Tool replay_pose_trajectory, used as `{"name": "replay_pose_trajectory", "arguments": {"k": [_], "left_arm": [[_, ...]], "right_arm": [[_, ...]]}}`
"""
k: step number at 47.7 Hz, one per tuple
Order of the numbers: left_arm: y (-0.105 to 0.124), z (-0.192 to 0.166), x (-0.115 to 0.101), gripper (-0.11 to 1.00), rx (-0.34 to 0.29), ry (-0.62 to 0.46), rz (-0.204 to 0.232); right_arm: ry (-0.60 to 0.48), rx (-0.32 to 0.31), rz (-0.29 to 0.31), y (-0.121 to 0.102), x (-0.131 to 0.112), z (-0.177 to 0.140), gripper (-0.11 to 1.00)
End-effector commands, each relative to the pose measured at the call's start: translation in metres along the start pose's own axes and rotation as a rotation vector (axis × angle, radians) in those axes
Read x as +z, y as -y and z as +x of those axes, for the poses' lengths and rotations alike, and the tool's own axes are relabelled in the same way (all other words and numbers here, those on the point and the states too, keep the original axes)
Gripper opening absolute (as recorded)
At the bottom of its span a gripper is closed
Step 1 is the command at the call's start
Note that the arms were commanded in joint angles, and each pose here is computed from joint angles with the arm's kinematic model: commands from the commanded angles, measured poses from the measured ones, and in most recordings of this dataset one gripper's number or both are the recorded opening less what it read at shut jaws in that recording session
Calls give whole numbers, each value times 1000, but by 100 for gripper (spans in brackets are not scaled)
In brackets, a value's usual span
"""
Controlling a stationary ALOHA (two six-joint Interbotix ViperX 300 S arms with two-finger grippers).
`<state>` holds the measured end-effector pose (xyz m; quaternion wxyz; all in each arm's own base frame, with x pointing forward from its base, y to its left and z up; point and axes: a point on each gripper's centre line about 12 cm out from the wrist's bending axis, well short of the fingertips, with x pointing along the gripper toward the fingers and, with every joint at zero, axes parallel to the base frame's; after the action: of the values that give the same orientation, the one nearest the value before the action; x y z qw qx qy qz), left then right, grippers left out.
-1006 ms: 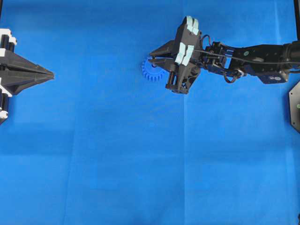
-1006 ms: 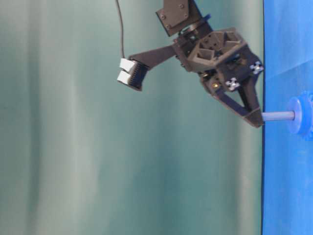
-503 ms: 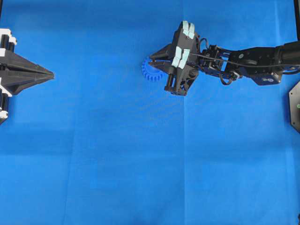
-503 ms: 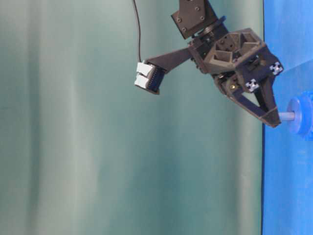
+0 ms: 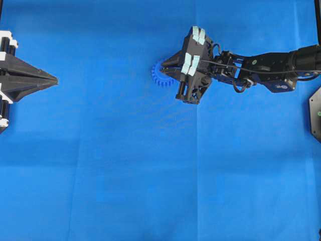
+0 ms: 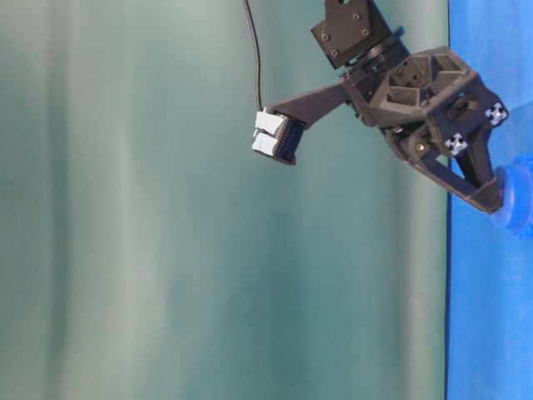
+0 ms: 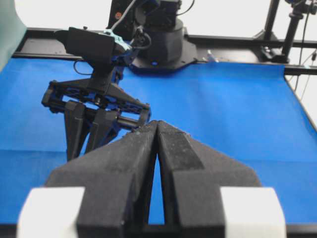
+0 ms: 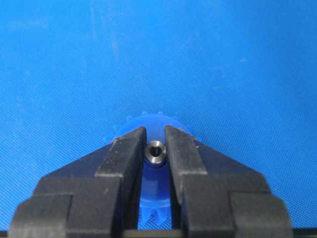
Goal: Insert the shaft placed at a random location into the center hole of the small gear at another random location.
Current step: 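Lower the shaft into the gear's center hole with the right gripper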
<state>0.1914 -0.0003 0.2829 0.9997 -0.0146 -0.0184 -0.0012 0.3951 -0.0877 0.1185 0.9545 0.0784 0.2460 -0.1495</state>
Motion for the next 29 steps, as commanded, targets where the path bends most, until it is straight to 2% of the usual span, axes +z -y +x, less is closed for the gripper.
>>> {"name": "replay_pose_trajectory", "arguments": {"k": [1, 24, 29], "left_arm": [[0, 1, 4, 0, 0, 11, -2], [-1, 1, 4, 0, 4, 11, -1], [-1, 1, 4, 0, 6, 11, -1]], "right_arm": [[30, 1, 5, -1, 9, -1, 3], [27, 2, 5, -1, 8, -1, 3], [29, 1, 5, -1, 9, -1, 14]]}}
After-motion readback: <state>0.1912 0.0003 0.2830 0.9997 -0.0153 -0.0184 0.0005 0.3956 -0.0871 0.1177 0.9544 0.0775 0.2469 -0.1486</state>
